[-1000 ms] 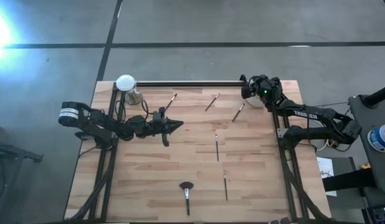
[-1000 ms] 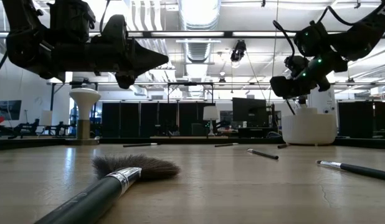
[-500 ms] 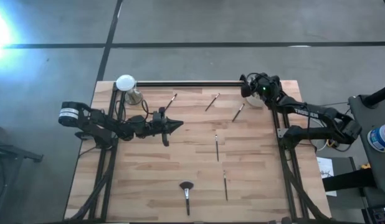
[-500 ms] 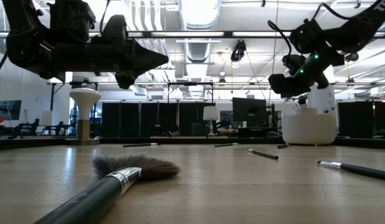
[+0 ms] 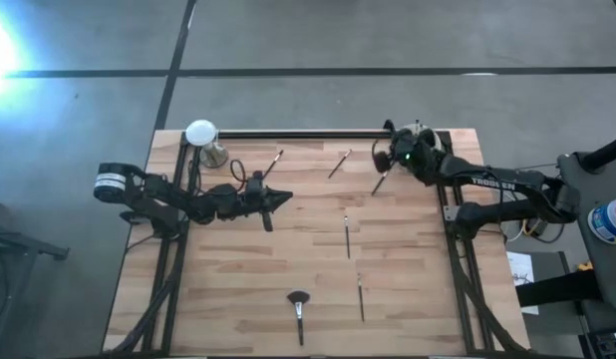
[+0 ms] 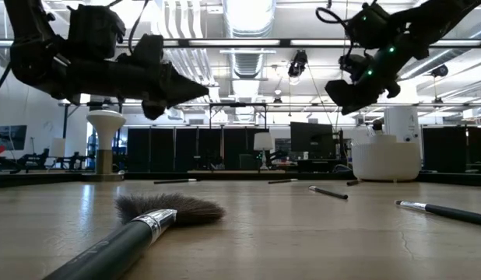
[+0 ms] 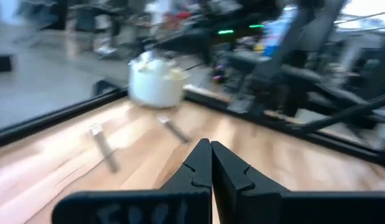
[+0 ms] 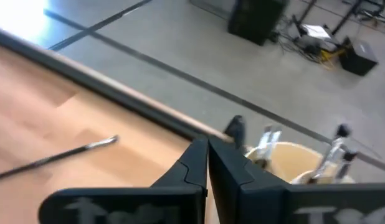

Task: Pick & Place Makeup Brushes
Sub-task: Put the black lash brow brush into the white makeup holder

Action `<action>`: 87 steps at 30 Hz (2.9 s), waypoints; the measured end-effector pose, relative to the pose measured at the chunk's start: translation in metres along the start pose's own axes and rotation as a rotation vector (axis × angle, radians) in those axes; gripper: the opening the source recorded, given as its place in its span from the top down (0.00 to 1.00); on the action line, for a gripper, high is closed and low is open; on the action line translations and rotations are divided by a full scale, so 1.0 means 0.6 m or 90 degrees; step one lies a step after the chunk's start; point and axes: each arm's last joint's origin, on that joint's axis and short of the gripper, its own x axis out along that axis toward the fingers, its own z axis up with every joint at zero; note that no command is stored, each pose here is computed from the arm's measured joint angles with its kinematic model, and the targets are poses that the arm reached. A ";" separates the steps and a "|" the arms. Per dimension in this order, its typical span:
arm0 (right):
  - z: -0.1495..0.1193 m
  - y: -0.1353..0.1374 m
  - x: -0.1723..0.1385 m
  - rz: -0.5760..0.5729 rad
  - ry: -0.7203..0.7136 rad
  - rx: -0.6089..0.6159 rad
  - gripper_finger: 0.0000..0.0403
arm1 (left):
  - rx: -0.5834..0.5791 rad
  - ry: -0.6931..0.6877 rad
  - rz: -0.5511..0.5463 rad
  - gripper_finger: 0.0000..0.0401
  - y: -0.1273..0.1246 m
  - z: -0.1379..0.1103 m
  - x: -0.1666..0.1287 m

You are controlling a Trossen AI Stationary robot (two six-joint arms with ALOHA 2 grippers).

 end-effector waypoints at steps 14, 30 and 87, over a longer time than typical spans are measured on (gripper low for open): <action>-0.100 0.077 -0.077 0.104 -0.019 -0.034 0.98 | -0.043 0.259 0.321 1.00 0.130 0.030 0.069; -0.129 0.079 -0.085 0.114 -0.016 -0.067 0.98 | -0.049 0.547 0.419 0.79 0.258 0.085 0.181; -0.134 0.101 -0.109 0.250 -0.025 -0.042 0.98 | -0.077 0.066 0.125 1.00 0.039 0.074 0.059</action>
